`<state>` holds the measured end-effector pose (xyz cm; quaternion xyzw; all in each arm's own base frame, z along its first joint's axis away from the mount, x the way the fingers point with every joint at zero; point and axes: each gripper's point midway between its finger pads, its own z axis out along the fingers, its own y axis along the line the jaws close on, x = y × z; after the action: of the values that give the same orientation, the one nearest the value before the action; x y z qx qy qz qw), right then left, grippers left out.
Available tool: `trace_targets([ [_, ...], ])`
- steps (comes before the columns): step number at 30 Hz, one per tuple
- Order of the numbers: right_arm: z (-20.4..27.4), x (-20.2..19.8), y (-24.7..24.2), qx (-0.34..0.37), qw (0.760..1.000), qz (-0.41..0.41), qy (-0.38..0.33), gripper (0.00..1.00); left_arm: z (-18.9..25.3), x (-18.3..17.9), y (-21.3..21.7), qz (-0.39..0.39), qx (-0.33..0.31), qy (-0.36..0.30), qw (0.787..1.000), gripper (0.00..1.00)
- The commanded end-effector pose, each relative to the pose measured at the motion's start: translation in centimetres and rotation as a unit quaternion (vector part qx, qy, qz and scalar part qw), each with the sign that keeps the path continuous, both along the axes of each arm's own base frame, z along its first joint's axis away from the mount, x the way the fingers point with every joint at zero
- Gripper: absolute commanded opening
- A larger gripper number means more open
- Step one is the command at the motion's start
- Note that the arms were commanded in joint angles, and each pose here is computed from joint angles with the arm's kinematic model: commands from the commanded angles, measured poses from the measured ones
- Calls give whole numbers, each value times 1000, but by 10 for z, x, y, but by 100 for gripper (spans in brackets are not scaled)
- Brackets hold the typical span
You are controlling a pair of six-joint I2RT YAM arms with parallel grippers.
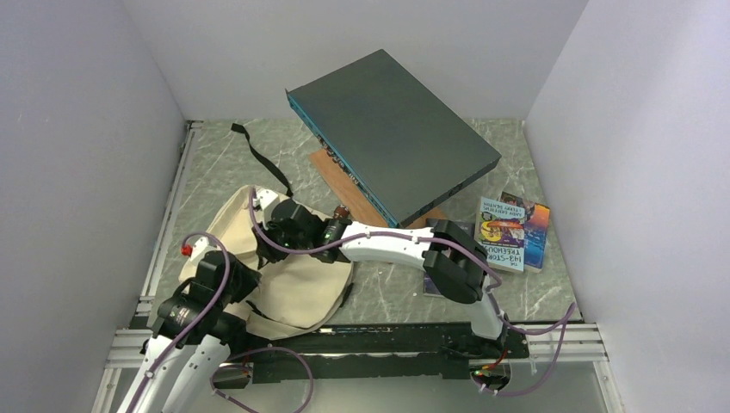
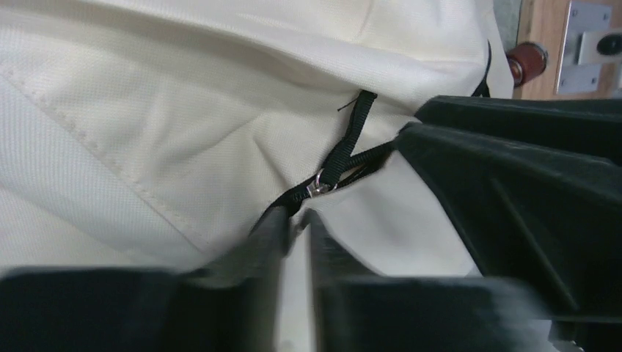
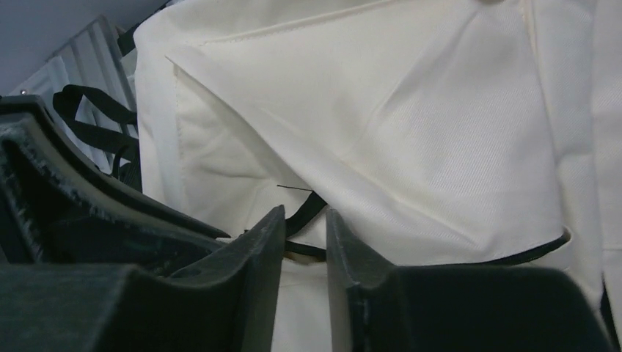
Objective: Pack the student bag
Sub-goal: Zip the student bag at the center of the board.
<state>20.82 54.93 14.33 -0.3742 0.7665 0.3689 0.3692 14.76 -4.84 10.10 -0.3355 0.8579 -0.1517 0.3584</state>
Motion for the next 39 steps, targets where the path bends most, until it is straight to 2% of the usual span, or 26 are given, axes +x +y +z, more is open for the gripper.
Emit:
trace_targets([
  [1,12,0,2,12,999,-22,28,36,49,11,-19,-46,-38,-70,996,44],
  [3,11,2,-2,5,998,-49,43,41,66,9,-17,-56,-31,-92,994,61],
  [5,11,1,-2,7,996,-72,61,45,86,5,-7,-59,-3,-115,992,73],
  [10,9,-12,6,9,986,-131,102,52,154,-8,21,-69,77,-209,972,85],
  [16,-16,-16,19,-50,976,-193,81,54,192,-24,53,-41,141,-283,948,93],
  [19,-28,-10,15,-78,967,-237,59,53,197,-30,57,-34,140,-302,942,94],
  [26,-35,-7,16,-127,958,-258,-3,54,190,-40,57,-34,129,-317,939,96],
  [34,-2,-5,13,-113,962,-246,-32,54,179,-42,58,-33,127,-319,939,99],
  [39,-5,-3,6,-114,960,-254,-31,53,175,-38,52,-38,112,-330,937,100],
])
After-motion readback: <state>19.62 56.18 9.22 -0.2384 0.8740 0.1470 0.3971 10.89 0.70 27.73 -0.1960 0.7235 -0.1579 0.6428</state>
